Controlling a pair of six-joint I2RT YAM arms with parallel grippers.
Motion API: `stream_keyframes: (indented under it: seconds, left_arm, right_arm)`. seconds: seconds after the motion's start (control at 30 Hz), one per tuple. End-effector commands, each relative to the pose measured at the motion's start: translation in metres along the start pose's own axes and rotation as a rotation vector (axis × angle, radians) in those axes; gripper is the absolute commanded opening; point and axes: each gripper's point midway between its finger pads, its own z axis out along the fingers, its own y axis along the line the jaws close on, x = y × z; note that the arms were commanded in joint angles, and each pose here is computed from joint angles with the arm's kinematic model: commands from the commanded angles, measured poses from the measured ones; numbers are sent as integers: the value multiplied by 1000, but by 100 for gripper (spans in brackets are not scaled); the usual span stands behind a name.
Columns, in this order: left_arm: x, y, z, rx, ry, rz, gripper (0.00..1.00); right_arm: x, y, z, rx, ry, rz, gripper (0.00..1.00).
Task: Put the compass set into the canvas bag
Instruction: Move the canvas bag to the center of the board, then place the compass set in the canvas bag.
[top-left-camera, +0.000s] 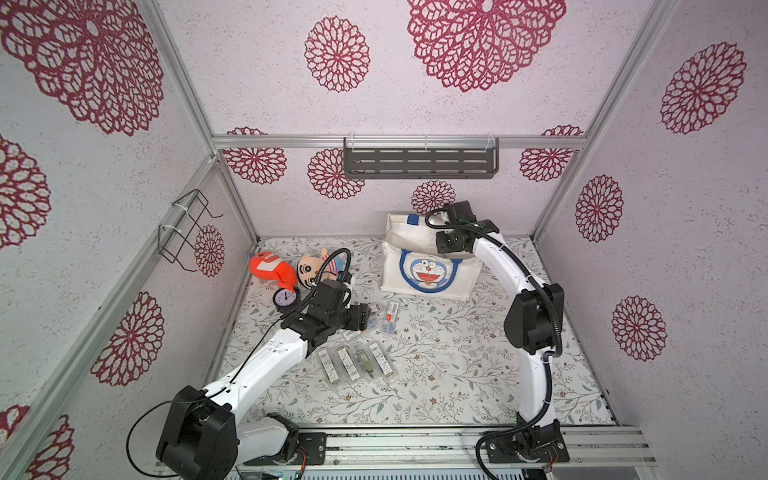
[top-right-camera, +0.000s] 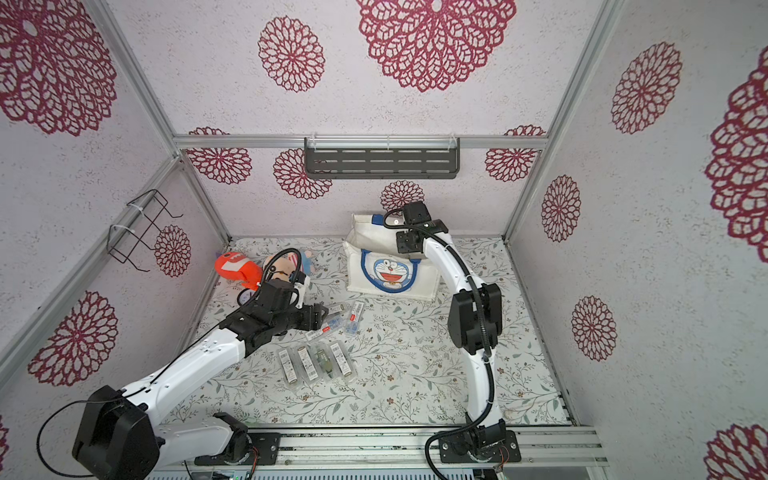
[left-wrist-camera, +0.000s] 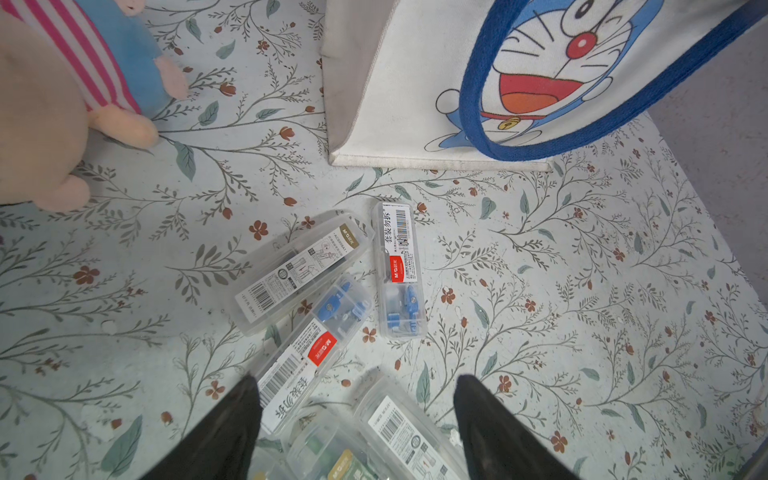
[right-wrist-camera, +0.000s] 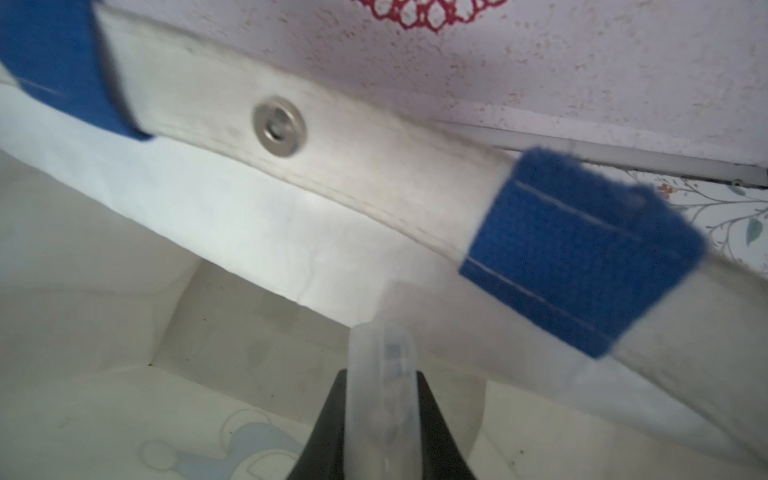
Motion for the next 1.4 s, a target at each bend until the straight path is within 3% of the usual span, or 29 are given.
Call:
stream_keyframes:
  seconds: [0.0,0.5,0.87,1.2,1.37]
  left_arm:
    - [-2,4,1,-17,4,-10,77]
    - [-1,3,7,-10,13,-10,77]
    - [5,6,10,-18,36,-14,77]
    - [19,35,12,-115,123,-74,77]
    - [27,40,17,-127,176,-38,79]
  right_arm:
    - [0,-38,-9,110,16,13,0]
    - [28,-134,-54,372,40,84,0]
    - [20,-61,-21,-25,15,145,0]
    - [35,-46,11,-73,61,162,0]
    - [48,-50,19,-50,87,156,3]
